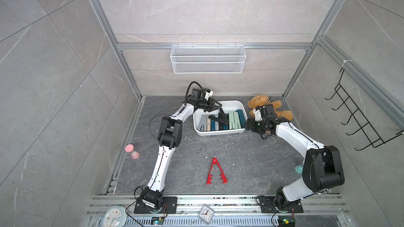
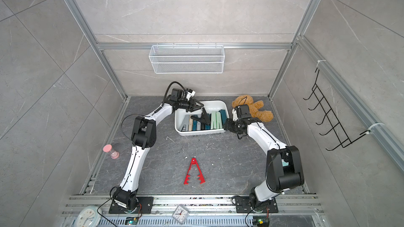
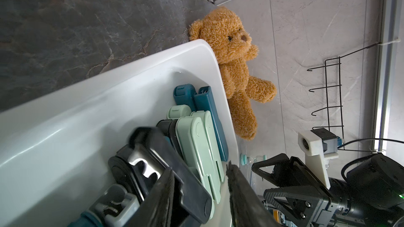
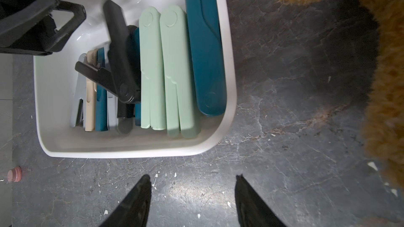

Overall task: Put the pruning pliers into the storage box
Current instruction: Place the pruning pliers in the storage box.

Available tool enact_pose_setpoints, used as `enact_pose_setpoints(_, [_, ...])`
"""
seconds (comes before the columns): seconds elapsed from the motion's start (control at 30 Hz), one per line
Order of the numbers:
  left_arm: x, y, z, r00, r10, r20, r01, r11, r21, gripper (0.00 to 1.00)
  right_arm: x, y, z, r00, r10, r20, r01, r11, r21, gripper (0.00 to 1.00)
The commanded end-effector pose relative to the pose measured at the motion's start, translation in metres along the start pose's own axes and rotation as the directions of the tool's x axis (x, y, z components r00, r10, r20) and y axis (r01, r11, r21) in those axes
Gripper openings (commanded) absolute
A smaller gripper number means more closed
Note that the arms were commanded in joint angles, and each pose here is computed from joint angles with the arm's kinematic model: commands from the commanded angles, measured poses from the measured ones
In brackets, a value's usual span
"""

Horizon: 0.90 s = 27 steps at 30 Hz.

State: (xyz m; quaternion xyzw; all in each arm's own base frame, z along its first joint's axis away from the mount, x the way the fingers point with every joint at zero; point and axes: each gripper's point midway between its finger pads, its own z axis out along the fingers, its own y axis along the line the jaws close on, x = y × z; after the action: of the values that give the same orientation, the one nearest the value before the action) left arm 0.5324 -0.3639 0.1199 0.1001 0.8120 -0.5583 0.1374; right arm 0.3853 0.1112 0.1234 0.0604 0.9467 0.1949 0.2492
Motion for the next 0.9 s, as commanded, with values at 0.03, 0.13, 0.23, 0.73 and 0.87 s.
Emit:
enact_pose_setpoints(0.03, [-0.009, -0.015, -0.003, 0.999, 0.031, 0.018, -0.03, 0.999, -0.009, 0.46, 0.016, -0.005, -0.004, 1.0, -0.004, -0.019, 0.005, 1.0, 0.012, 0.62])
enact_pose_setpoints(0.13, [-0.01, -0.015, -0.004, 0.999, 0.029, 0.023, -0.029, 0.999, -0.017, 0.46, 0.023, -0.006, -0.004, 1.0, -0.004, -0.031, 0.004, 1.0, 0.014, 0.62])
enact_pose_setpoints(0.23, [-0.012, -0.021, -0.007, 0.998, 0.047, 0.037, -0.046, 0.999, -0.028, 0.46, 0.031, 0.003, -0.003, 0.999, -0.022, -0.036, 0.022, 1.0, -0.003, 0.61])
enact_pose_setpoints(0.73, [-0.02, -0.112, -0.09, 0.915, 0.341, 0.217, -0.284, 0.924, -0.255, 0.71, 0.131, 0.09, 0.015, 0.929, -0.309, -0.205, 0.316, 0.949, 0.003, 0.54])
enact_pose_setpoints(0.87, [-0.009, -0.126, -0.124, 0.871, 0.414, 0.264, -0.307, 0.879, -0.364, 0.81, 0.17, 0.109, 0.018, 0.881, -0.39, -0.266, 0.399, 0.917, -0.024, 0.54])
